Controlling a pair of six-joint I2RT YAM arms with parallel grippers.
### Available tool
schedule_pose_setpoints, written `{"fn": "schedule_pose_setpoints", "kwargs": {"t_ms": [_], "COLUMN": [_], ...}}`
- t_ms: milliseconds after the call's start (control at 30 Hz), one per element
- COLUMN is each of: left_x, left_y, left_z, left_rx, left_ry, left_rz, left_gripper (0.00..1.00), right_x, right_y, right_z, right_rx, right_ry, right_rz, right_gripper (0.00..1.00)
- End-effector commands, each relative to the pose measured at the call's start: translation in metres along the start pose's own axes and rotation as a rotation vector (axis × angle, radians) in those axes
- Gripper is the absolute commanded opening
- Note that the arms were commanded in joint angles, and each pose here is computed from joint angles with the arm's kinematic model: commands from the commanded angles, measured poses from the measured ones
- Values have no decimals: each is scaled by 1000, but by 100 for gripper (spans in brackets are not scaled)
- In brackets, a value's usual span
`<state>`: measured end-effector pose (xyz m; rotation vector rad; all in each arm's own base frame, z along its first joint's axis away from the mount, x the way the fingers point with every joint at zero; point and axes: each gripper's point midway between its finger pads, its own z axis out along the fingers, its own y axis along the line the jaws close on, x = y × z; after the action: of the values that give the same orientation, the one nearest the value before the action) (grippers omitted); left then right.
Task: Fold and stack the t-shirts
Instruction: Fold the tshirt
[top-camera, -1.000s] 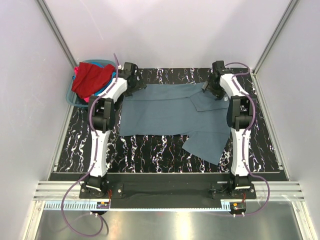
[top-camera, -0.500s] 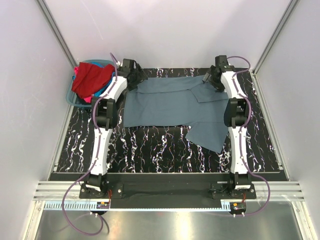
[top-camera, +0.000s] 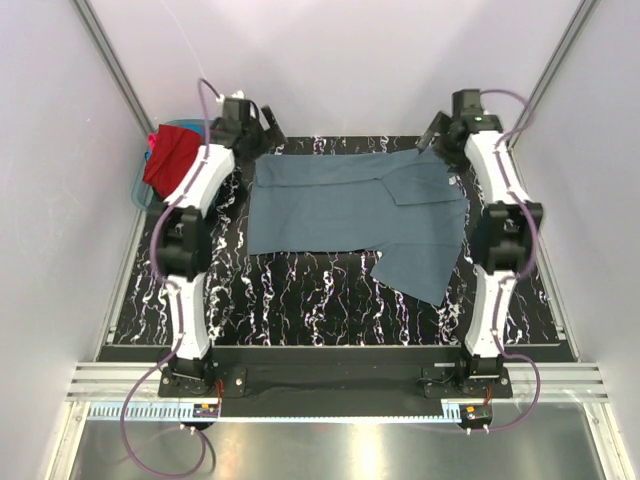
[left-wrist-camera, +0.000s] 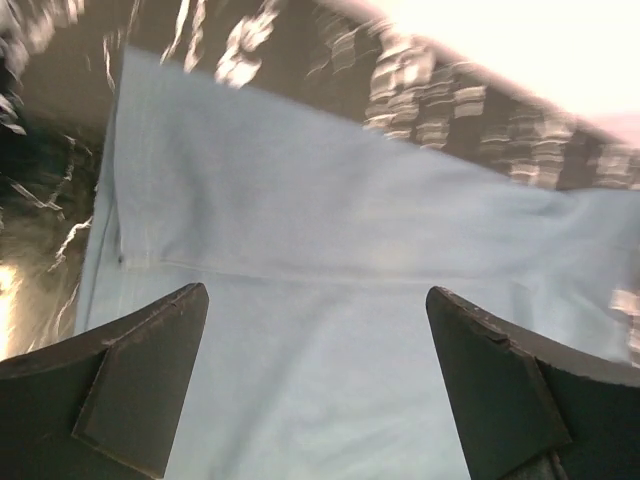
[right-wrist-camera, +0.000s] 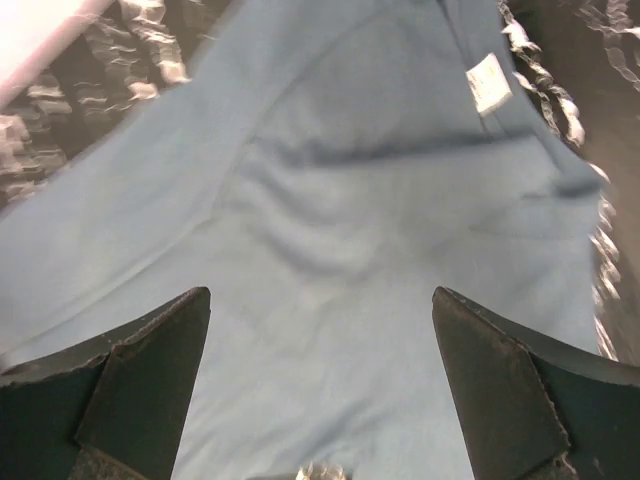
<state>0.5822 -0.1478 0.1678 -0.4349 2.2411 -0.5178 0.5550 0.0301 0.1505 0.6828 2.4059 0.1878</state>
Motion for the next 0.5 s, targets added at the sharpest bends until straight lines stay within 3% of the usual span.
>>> {"fn": "schedule_pose_setpoints", "kwargs": {"t_ms": [0, 67, 133, 233, 267, 467], "left_x": [-29, 16, 32, 102, 112, 172], "left_y": [-44, -10, 0, 58, 68, 115], "left_z": [-102, -103, -129, -138, -142, -145], "left_rx": [97, 1, -19, -167, -202, -323], "left_ry": [-140, -54, -55, 40, 47, 95], "left_rz": [57, -8, -69, -136, -149, -226], "left_gripper": [97, 96, 94, 91, 91, 82], "right_x": [5, 31, 77, 139, 160, 231], "right_y": [-10, -28, -62, -96, -121, -162], "right_z": [-86, -93, -101, -112, -116, -120], "right_rx": [-24, 19, 96, 153, 197, 265], "right_ry": [-53, -11, 54, 150, 174, 275], "right_rz": [52, 114, 181, 270, 309, 399], "right_gripper": [100, 100, 100, 100, 100, 100]}}
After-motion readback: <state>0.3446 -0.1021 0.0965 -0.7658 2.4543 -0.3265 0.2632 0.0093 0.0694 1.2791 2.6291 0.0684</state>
